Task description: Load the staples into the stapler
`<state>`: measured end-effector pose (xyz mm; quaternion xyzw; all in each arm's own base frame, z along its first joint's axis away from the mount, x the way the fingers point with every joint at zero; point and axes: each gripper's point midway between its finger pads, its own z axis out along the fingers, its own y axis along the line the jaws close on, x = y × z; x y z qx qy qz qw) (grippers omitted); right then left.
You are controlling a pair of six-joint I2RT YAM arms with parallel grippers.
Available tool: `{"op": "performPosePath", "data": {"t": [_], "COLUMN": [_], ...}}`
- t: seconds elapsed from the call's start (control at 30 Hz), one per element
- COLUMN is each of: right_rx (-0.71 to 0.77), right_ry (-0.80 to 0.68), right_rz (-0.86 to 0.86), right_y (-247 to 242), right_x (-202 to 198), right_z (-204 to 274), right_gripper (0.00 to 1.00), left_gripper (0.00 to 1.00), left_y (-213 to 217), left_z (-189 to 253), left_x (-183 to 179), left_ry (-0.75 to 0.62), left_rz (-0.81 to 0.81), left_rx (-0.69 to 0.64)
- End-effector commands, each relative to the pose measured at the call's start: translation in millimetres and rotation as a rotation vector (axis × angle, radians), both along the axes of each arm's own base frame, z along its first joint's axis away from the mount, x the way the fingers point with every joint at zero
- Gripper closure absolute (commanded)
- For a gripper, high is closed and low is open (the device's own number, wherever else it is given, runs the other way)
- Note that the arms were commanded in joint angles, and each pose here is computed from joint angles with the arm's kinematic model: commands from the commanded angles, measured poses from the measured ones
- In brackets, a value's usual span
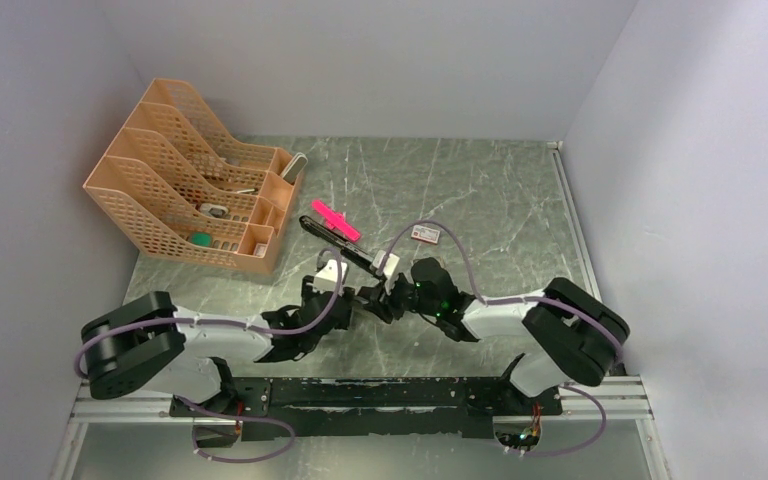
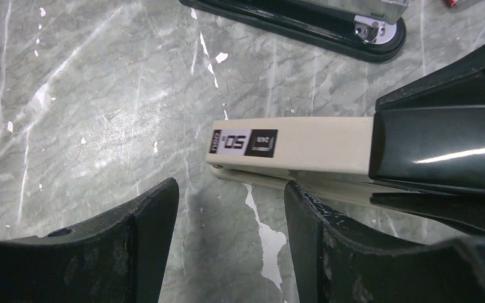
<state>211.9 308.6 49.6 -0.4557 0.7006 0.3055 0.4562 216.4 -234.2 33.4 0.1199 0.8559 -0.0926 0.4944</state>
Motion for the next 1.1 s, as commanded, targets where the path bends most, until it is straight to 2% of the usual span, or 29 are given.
{"op": "performPosePath", "data": {"t": [0.0,0.4,0.57,0.73,0.83,0.97,1.07], "right_rx": [0.025,-0.077,0.059,0.105,0.070,-0.057,-0.089], "right_ry": [-0.032,0.038,-0.041,-0.068,-0.030,0.047,0.092], "right_rz": [0.023,0.021,-0.073,-0.236,-0.279,-0.219,-0.199], "right_y": [-2,-16,-17,-32,-38,-28,-21], "right_x": [-4,-13,-1,36,60,73,79], "right_z": [16,2,50,82,79,49,29], "right_gripper": [0.49,0.51,0.51,0.52,0.52,0.52,0.53], "left_gripper": [0.33,0.34,0.34,0.30,0.26,0.26,0.26], "left_y": [1,4,4,8,12,8,8], "left_z": [9,18,37,79,95,105,108], "left_x": [-4,-5,7,32,50,68,78], "left_ry": [0.006,0.005,0.016,-0.013,-0.005,0.042,0.059], "left_rz": [0.006,0.008,0.015,0.009,0.016,0.003,0.006], "left_rx": [-0.053,-0.098,-0.194,-0.348,-0.403,-0.471,-0.515]}}
